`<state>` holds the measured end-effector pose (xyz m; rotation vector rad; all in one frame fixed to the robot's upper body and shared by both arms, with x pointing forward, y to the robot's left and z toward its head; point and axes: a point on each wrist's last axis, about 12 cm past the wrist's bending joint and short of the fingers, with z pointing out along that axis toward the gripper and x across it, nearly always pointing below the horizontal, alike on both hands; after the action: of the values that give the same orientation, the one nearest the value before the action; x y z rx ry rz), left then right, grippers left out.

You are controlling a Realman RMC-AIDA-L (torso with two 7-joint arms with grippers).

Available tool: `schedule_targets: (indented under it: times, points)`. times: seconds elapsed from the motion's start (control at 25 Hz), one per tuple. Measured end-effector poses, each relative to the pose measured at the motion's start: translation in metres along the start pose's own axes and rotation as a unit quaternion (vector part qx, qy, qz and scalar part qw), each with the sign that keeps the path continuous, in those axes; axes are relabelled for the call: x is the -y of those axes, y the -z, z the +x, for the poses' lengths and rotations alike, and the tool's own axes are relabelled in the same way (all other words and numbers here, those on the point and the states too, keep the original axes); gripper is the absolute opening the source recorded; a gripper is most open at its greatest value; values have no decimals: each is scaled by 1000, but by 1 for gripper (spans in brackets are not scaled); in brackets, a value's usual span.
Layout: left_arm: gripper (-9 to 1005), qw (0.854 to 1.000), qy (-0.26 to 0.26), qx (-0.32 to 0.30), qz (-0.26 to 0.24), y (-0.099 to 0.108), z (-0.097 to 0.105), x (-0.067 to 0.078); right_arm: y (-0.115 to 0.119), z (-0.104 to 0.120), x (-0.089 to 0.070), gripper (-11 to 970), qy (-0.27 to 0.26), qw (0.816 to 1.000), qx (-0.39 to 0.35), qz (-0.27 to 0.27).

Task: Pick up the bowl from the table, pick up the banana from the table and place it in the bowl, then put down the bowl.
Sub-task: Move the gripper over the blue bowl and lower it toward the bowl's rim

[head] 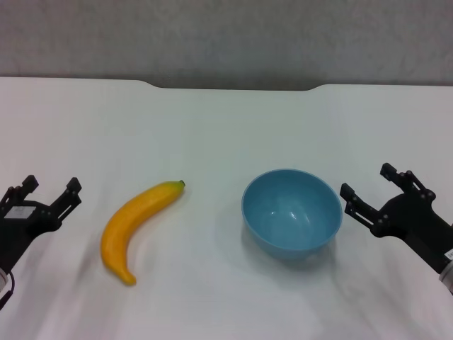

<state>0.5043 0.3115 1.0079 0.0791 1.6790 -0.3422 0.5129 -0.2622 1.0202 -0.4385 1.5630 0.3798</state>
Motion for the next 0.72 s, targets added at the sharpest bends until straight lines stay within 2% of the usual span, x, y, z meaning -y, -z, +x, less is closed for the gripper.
schedule_targets:
  times: [0.32,0.44,0.56,0.68,0.72]
  points:
    - [895,1000,5,3,7,-1,-3,0,-7,-4,-2,889,-12,1000,5,-7]
    - [891,999,33,-4,28,-2,-7,3,-12,-7,-4,889,-34,999,4,-12]
    - [886,997,54,-27,43,-7,-15,4,-16,-9,-6,888,-51,999,-2,-12]
    - [881,996,36,-67,40,-17,-29,9,-23,-13,-9,888,-60,998,-22,-20]
    - [880,996,26,-81,34,-19,-35,11,-33,-22,-11,888,-68,996,-49,-35]
